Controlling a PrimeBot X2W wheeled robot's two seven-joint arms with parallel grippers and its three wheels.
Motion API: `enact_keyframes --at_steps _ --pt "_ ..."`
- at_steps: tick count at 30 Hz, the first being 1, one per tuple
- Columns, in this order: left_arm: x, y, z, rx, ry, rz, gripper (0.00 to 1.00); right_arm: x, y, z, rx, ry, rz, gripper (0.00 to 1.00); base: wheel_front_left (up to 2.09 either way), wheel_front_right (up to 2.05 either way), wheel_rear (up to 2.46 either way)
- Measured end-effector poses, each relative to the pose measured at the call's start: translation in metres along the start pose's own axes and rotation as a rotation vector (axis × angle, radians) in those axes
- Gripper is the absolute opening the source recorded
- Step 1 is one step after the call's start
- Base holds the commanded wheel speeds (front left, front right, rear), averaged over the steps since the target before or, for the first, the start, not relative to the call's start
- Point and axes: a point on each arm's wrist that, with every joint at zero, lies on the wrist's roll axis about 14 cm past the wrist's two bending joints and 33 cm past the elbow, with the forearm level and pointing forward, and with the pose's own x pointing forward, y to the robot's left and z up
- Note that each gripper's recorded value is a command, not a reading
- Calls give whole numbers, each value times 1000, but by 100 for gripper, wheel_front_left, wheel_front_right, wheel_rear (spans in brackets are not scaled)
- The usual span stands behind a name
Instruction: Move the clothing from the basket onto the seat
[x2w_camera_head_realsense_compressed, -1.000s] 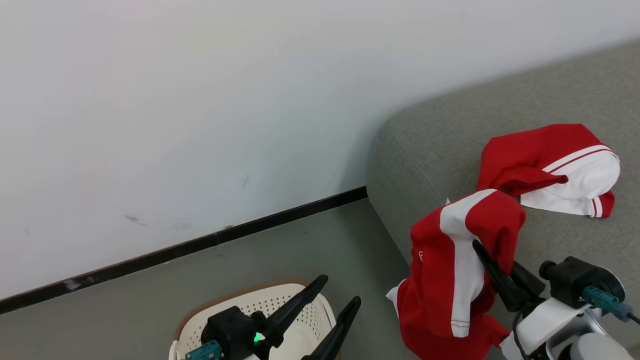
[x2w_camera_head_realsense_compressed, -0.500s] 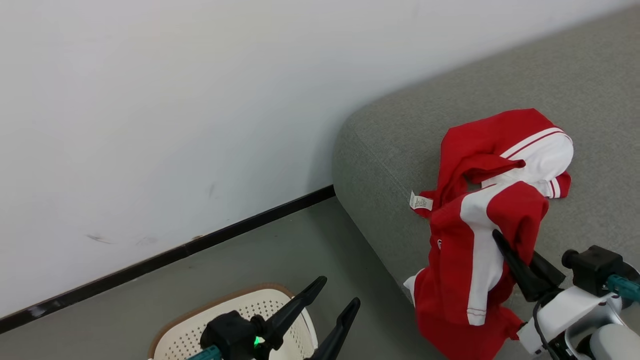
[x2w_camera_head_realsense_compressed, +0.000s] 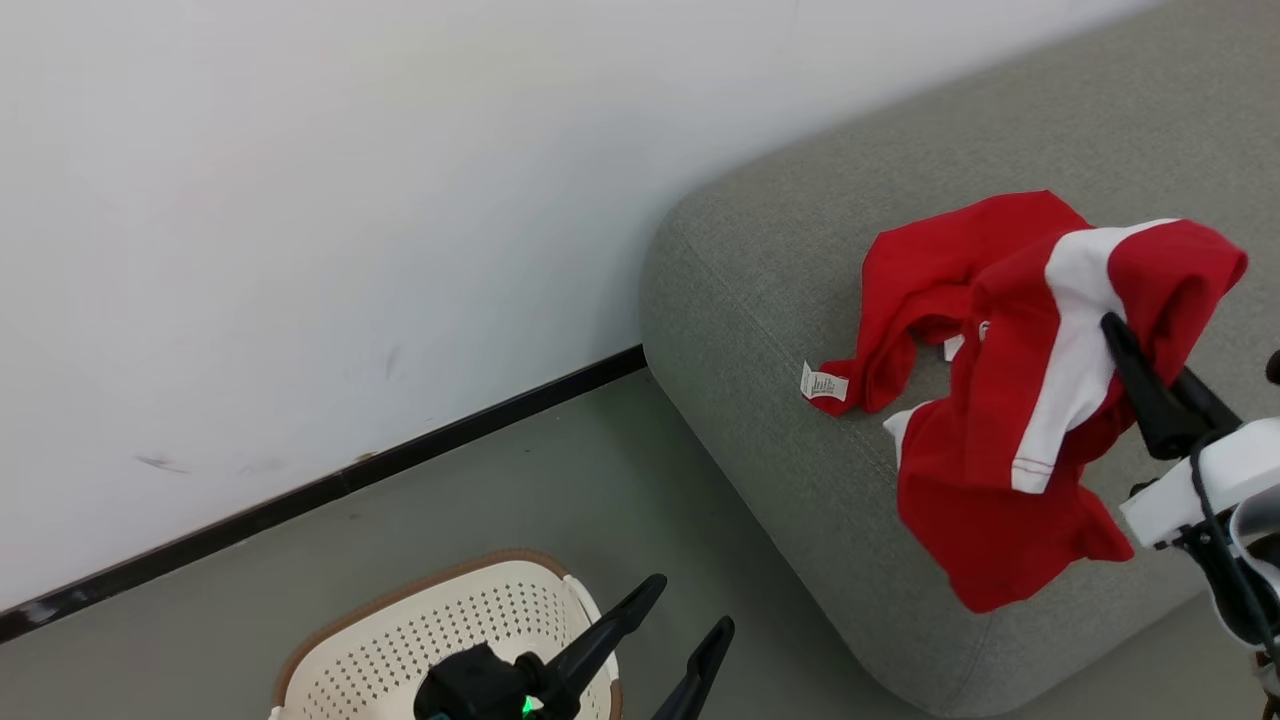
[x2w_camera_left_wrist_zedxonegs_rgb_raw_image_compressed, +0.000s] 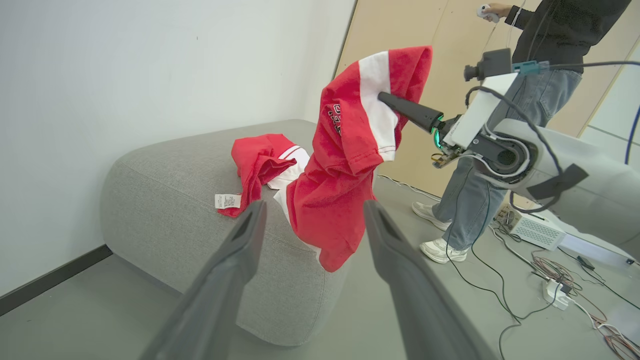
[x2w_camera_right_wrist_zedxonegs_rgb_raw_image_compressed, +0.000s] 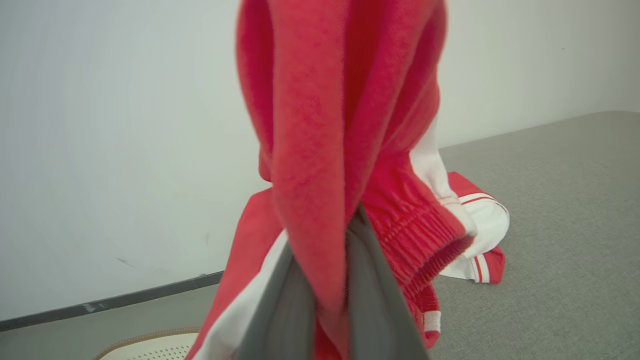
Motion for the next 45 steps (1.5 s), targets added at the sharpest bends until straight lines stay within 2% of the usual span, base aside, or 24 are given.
enact_keyframes --at_steps 5,9,14,27,37,45 --pt "0 0 -3 -14 6 -2 100 13 -21 -1 50 33 -61 0 0 0 0" --pt "1 -1 -3 -31 3 -1 100 26 -33 -11 150 85 -112 0 0 0 0" --pt "3 3 -1 -42 -7 4 100 44 -43 -13 156 123 -133 0 0 0 0" --pt "4 22 1 -37 -8 38 100 110 -97 38 198 55 -263 0 0 0 0" --pt "-4 38 -13 -57 60 70 100 142 -112 16 305 82 -348 0 0 0 0" --pt "-10 55 -19 -63 101 107 100 163 -129 15 373 36 -419 0 0 0 0"
